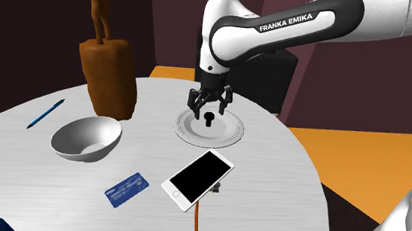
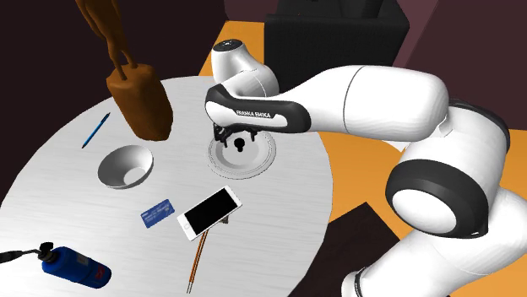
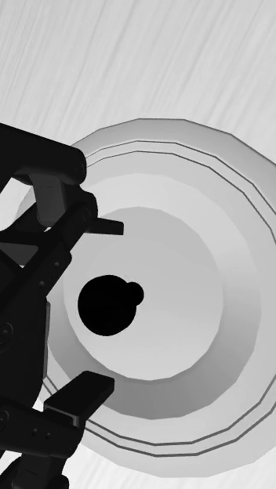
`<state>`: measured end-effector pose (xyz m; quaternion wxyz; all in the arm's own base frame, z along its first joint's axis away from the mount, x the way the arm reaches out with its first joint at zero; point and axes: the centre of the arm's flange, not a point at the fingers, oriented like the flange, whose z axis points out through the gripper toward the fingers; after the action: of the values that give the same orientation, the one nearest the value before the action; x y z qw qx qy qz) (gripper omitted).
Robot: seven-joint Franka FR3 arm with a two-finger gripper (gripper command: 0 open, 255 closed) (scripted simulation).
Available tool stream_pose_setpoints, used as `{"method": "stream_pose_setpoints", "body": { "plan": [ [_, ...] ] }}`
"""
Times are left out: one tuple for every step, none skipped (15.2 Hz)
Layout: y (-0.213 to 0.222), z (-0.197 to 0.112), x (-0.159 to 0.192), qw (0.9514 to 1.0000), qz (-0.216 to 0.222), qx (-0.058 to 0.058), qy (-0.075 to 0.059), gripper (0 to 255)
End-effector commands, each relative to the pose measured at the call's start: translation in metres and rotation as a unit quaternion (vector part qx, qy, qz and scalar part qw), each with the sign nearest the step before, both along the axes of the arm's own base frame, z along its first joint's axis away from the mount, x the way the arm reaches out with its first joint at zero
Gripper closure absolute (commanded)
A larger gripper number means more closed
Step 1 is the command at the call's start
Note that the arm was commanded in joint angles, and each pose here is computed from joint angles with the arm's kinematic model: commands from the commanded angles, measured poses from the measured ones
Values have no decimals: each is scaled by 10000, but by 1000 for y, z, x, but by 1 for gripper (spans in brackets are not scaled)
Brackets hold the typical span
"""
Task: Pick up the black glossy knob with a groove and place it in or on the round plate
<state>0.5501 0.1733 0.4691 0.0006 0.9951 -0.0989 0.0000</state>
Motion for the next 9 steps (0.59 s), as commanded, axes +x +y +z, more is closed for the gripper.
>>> {"method": "stream_pose_setpoints", "body": {
  "plan": [
    [0,13,0,10000,0,0,0,0],
    [0,26,0,10000,0,0,0,0],
    [0,40,0,10000,0,0,0,0],
    [0,50,0,10000,0,0,0,0],
    [0,50,0,10000,0,0,0,0],
    [0,50,0,10000,0,0,0,0],
    [0,50,0,10000,0,0,0,0],
    [0,50,0,10000,0,0,0,0],
    [0,50,0,10000,0,0,0,0]
  ]
}}
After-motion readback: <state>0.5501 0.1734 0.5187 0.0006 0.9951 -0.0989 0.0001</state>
